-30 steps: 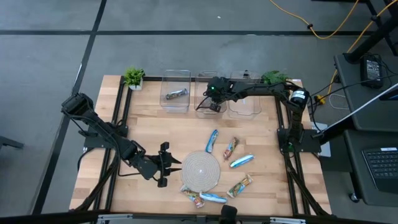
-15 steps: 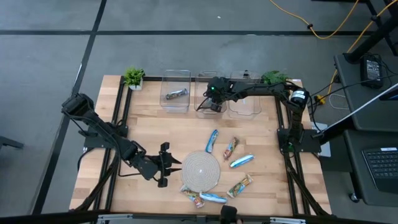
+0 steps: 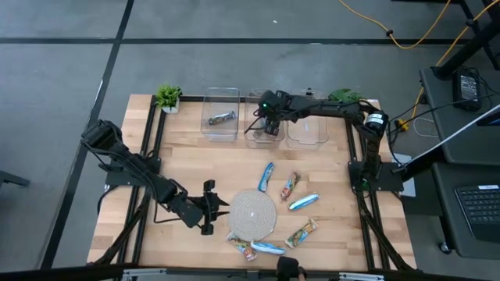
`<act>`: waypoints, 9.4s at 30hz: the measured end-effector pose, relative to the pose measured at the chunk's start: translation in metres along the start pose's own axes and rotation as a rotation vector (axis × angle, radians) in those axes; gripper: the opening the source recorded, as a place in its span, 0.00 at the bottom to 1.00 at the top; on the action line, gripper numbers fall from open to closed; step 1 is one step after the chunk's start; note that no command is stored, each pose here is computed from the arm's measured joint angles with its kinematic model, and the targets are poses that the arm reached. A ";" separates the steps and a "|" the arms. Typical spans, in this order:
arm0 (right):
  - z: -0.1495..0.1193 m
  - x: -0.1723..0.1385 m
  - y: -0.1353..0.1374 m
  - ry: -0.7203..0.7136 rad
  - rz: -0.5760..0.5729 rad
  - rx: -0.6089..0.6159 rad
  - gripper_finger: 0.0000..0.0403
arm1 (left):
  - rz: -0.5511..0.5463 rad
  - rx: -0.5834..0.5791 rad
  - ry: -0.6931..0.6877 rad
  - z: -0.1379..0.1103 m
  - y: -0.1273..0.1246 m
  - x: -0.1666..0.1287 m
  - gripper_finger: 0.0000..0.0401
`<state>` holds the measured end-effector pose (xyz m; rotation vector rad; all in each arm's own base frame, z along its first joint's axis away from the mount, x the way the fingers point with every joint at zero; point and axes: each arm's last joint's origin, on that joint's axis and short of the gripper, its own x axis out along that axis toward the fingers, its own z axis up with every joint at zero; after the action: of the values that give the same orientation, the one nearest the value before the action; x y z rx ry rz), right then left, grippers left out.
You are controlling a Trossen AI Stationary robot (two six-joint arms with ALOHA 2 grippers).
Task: Pick and place Granola Bars by type
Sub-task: Put the red granola bar into the center transparent bin
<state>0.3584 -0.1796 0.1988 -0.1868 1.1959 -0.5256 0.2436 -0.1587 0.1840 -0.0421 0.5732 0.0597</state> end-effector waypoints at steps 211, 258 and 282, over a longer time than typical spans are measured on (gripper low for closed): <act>-0.140 -0.176 0.205 -1.074 0.572 -0.206 0.54 | 0.342 -0.093 -0.072 0.182 0.260 0.000 0.16; -0.142 -0.173 0.206 -1.058 0.546 -0.261 0.54 | 0.306 -0.246 0.406 0.159 0.366 0.102 0.16; -0.143 -0.172 0.206 -1.050 0.543 -0.270 0.54 | 0.343 -0.318 0.422 0.124 0.411 0.125 0.16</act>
<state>0.2416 0.1012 0.2060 -0.3031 0.2410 0.2305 0.3870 0.2637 0.2108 -0.2700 0.9852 0.4842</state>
